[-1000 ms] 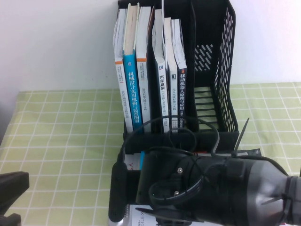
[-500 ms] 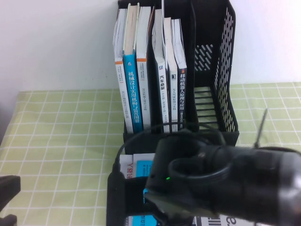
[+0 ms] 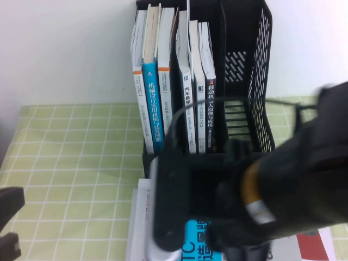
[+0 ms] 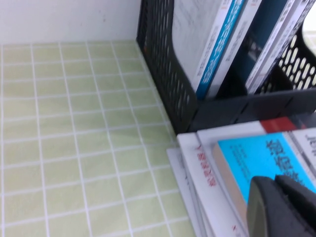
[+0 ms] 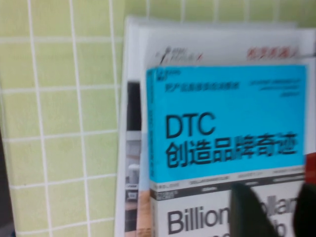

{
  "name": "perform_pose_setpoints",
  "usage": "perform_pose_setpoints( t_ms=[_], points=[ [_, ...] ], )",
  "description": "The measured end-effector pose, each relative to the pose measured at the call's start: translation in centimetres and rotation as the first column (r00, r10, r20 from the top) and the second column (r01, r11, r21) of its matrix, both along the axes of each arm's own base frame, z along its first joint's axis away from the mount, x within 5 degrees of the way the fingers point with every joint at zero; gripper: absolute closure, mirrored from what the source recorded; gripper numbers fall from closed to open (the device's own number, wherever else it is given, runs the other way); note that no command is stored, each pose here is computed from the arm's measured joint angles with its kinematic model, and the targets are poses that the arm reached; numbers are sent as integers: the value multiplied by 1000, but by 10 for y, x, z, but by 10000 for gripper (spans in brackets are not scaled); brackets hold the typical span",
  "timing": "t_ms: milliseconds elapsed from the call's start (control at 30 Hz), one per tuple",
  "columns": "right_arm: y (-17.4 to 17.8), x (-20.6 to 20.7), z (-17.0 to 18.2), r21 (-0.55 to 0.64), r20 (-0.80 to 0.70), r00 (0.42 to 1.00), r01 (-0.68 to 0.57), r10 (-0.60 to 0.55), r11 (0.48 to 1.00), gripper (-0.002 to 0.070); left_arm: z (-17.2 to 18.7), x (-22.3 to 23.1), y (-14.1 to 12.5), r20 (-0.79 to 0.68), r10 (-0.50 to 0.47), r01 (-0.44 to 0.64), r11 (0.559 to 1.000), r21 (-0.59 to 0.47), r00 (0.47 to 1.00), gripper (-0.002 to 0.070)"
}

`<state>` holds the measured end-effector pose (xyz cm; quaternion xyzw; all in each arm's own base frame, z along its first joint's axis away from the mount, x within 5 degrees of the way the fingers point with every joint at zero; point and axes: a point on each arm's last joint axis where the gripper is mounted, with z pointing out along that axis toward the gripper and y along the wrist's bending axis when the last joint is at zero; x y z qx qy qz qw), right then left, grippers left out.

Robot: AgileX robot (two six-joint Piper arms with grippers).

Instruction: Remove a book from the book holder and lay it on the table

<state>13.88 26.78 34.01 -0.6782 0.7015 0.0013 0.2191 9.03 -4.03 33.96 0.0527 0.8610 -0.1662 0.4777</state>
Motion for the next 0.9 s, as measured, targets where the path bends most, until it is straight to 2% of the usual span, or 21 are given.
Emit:
perform_pose_setpoints(
  t_ms=[100,167,333,433,500,733,900],
  points=[
    [-21,-10,30,99,41,999,-3,-1,995,587,-3,-6,3,-44,7,-6,1000,13,999,678],
    [-40,-18,51,166,80,997,-2,-11,986,638,-4,-13,7,-56,10,-10,1000,11,998,678],
    [-85,-34,89,309,151,985,36,-87,950,672,-2,-38,22,-19,9,-9,1000,7,1000,678],
    [-106,-43,93,352,174,979,40,-107,935,676,-5,-54,31,-12,14,-14,1000,3,1000,678],
    [-117,-46,87,381,184,975,47,-125,923,676,-10,-61,36,-10,17,-17,1000,0,1000,678],
    [-135,-47,14,434,136,964,149,-229,888,678,-58,-65,38,-40,21,-20,1000,9,999,678],
    [-136,-46,-31,485,62,957,219,-283,847,678,-80,-49,26,80,-11,15,999,-47,997,678]
  ],
)
